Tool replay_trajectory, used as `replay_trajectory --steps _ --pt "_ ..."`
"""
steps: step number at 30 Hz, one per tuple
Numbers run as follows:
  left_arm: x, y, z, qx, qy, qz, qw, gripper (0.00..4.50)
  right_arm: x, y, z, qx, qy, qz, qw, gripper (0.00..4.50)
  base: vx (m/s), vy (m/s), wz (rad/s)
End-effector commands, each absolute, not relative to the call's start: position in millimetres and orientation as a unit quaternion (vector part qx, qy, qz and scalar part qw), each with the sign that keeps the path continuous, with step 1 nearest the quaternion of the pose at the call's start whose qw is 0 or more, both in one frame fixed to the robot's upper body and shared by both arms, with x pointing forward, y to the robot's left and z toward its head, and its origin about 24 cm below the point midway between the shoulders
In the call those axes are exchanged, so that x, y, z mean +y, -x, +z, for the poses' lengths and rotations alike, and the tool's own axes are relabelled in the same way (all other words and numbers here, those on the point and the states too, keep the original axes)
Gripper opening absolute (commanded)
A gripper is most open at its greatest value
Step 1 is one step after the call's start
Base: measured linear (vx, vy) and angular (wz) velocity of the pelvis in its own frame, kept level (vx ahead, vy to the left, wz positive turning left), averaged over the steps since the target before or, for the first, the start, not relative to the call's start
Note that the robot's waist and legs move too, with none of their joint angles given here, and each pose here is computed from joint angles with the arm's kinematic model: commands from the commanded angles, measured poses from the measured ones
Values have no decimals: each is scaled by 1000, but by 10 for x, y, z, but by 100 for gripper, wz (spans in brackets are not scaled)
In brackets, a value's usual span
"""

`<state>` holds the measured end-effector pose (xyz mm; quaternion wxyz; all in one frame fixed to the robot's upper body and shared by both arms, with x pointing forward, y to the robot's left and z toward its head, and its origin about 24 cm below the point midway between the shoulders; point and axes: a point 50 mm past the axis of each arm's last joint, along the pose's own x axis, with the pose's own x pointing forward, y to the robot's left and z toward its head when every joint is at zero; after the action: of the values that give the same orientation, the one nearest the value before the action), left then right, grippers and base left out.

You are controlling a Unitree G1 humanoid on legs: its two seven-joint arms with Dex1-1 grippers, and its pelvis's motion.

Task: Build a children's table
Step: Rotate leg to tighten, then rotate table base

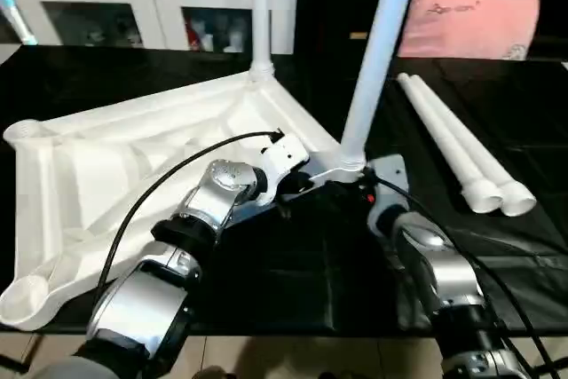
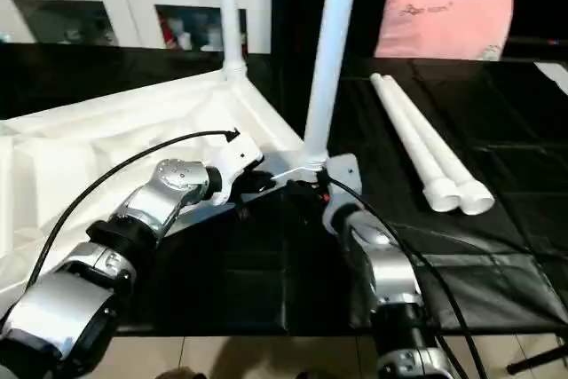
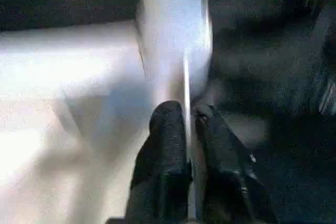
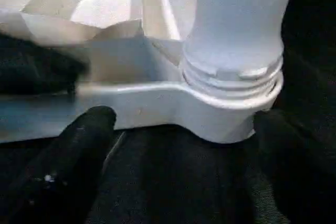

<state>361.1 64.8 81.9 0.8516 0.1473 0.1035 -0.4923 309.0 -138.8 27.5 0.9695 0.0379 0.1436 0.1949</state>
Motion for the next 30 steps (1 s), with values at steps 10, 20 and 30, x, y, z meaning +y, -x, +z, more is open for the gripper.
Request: replay_trajectory --steps 10,20,30 --pt "1139 -3737 1212 52 -159 -424 890 105 -1213 -3079 330 127 -15 266 956 450 0 0 0" --pt "2526 -3674 1504 124 -294 -188 929 50 -1132 -3074 326 140 7 300 944 450 0 0 0" --pt "3229 -3385 1288 271 -378 -82 881 5 -1135 -3105 269 168 16 286 943 450 0 0 0"
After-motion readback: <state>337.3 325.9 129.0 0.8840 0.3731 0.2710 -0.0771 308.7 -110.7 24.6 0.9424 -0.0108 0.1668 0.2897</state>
